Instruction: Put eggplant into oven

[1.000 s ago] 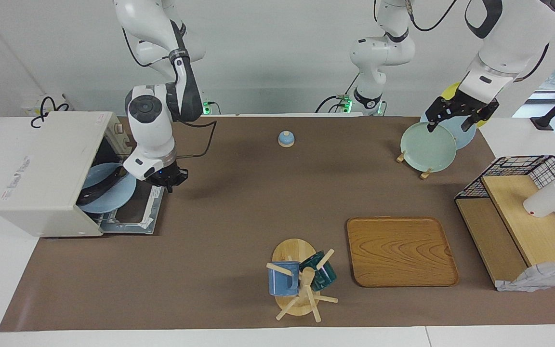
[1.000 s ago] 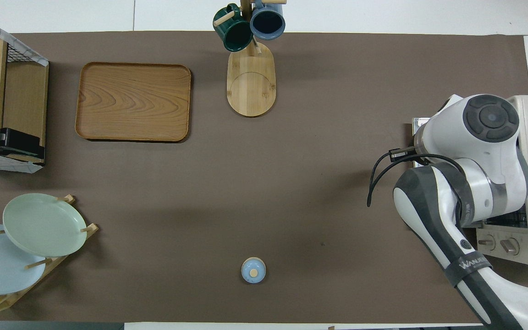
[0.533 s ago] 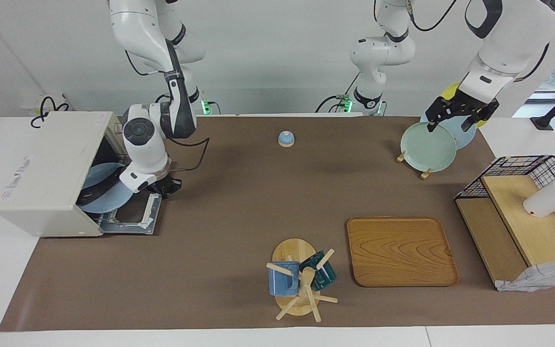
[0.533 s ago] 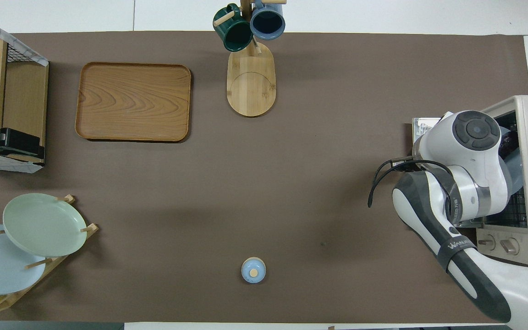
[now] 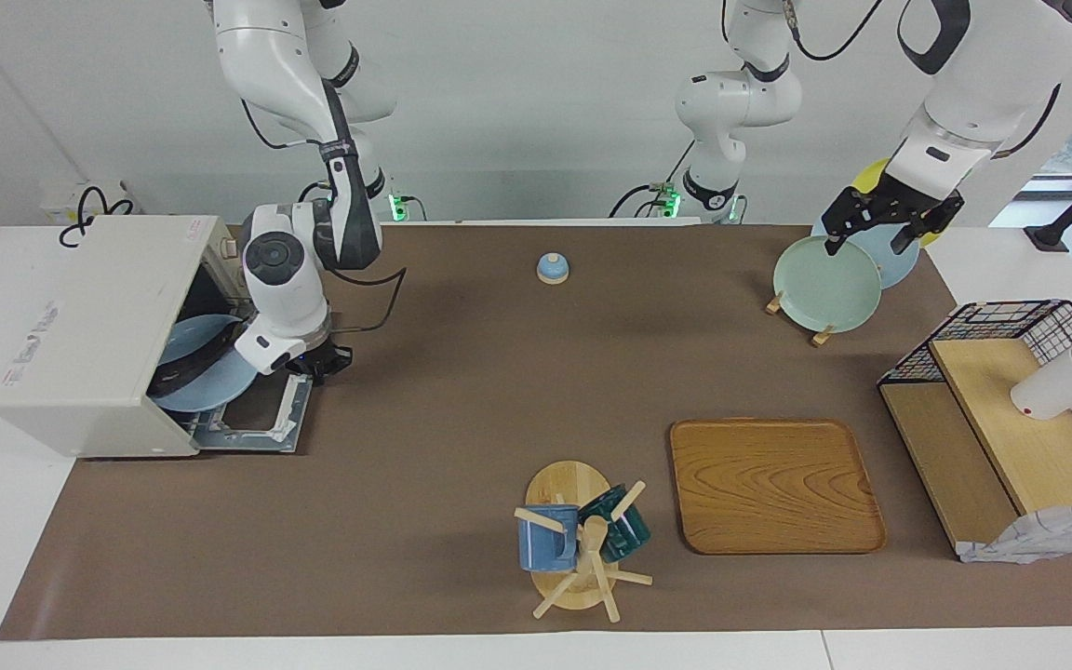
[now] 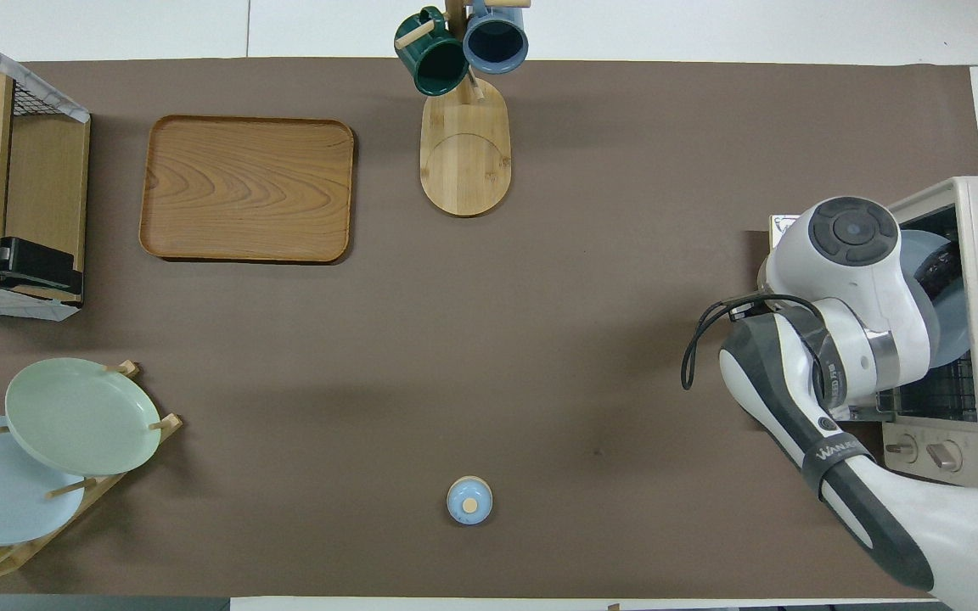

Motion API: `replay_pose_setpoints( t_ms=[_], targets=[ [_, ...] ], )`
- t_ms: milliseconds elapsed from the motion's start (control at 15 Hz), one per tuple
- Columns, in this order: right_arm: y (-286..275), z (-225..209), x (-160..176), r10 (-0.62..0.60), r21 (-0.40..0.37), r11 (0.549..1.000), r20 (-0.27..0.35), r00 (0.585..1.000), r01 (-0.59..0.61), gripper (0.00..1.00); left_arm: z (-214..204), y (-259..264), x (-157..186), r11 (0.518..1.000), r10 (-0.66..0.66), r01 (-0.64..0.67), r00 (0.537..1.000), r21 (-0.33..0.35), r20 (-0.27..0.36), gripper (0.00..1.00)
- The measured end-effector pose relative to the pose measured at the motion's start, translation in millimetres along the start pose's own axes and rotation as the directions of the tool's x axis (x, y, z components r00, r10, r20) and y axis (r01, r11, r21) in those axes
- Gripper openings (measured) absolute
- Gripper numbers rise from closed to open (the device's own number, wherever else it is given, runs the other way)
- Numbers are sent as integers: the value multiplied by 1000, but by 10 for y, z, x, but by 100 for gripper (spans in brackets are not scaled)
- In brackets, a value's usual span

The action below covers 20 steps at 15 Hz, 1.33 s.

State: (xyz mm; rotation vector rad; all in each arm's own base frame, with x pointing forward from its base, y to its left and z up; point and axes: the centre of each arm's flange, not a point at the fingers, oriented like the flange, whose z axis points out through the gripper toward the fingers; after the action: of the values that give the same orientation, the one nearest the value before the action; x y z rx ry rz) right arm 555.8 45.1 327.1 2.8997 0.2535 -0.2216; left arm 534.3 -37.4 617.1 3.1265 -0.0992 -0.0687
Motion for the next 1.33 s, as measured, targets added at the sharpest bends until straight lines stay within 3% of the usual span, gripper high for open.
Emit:
replay_pose_setpoints(
  t_ms=[200,467,933,1067,1133,1333],
  targets=[
    [285,-413,10,-38,7,999,13,999,38,1,0,0,0,1000,0,0,1000,0,0,100],
    [813,-815,-206,-54,49,997,-22,998,55,1,0,0,0,1000,0,0,1000,0,0,100],
    [1547,-1043,-466,-1,54,999,-40,999,3,1,0,0,0,1000,0,0,1000,0,0,100],
    [1547,-1147,-489,24,124,992,-18,1000,-21,16,0,0,0,1000,0,0,1000,0,0,100],
    [1541,-1277,-479,30,148,989,-25,999,-26,29,0,0,0,1000,0,0,1000,0,0,100],
    [1456,-1676,-432,27,159,987,-58,998,-18,58,0,0,0,1000,0,0,1000,0,0,100]
  ],
)
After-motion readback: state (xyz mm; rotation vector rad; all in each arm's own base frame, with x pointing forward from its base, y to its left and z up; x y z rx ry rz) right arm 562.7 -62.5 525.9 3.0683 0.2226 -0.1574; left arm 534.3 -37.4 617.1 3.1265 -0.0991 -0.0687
